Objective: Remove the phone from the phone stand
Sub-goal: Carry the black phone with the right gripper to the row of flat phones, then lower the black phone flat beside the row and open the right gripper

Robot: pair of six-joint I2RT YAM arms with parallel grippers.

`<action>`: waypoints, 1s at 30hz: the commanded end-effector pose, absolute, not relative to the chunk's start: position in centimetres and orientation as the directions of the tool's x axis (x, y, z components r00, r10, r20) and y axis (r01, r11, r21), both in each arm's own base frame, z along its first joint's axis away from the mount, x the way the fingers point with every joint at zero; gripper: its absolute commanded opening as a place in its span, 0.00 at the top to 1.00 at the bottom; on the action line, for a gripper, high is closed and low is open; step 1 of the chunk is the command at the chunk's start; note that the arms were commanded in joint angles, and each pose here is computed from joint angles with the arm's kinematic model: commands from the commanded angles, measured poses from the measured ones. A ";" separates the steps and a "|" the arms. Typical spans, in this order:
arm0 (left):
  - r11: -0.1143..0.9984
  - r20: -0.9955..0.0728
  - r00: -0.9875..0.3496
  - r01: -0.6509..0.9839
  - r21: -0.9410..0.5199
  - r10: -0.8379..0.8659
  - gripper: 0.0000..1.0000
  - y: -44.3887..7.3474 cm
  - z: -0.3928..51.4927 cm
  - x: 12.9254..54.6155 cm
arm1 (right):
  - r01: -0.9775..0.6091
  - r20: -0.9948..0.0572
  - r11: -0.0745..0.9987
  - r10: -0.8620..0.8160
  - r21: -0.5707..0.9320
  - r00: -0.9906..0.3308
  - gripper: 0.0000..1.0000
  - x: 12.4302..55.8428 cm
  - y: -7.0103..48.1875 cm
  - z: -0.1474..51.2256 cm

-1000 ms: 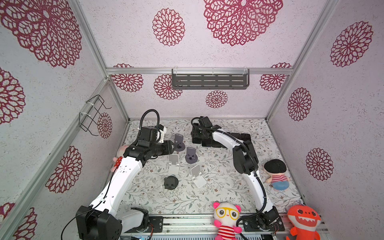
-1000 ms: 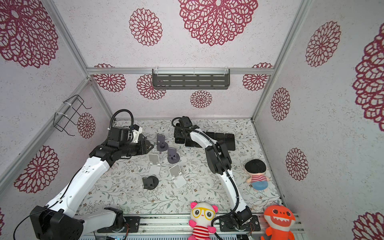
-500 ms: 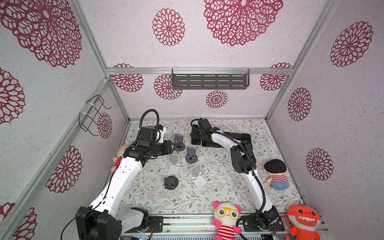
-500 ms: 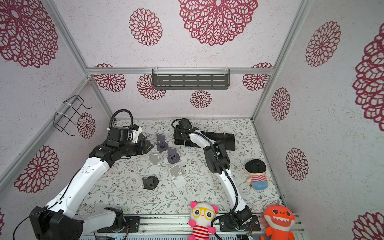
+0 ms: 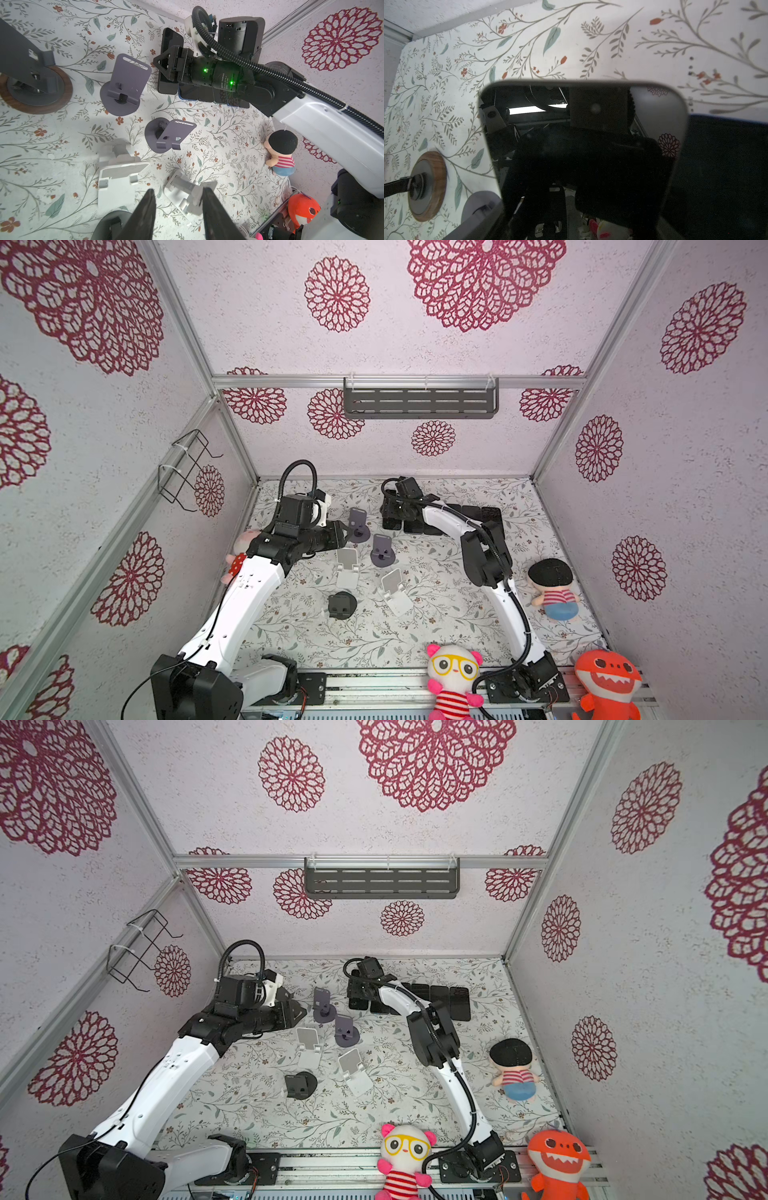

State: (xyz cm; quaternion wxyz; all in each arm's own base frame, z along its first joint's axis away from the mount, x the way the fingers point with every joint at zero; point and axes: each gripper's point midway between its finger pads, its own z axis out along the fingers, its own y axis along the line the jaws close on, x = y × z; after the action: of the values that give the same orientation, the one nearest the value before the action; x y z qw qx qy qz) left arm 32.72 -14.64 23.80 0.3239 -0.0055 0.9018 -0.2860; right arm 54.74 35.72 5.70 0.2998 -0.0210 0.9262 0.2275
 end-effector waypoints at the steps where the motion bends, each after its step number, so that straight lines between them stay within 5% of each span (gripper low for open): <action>1: 0.834 -0.604 -0.768 0.178 -0.522 -0.215 0.59 -14.4 24.5 33.1 | -0.170 -0.592 0.886 0.135 0.431 -0.794 0.38 55.6 35.7 7.2; 30: 0.817 -0.607 -0.764 0.198 -0.542 -0.218 0.60 -14.9 24.8 33.2 | -0.181 -0.625 0.894 0.130 0.410 -0.769 0.19 54.9 34.8 9.9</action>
State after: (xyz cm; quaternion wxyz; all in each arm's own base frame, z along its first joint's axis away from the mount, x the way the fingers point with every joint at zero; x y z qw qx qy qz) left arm 33.07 -14.99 24.43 0.3340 -0.0018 0.8944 -0.2973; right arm 54.49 35.17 5.16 0.3062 -0.0153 0.9251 0.2243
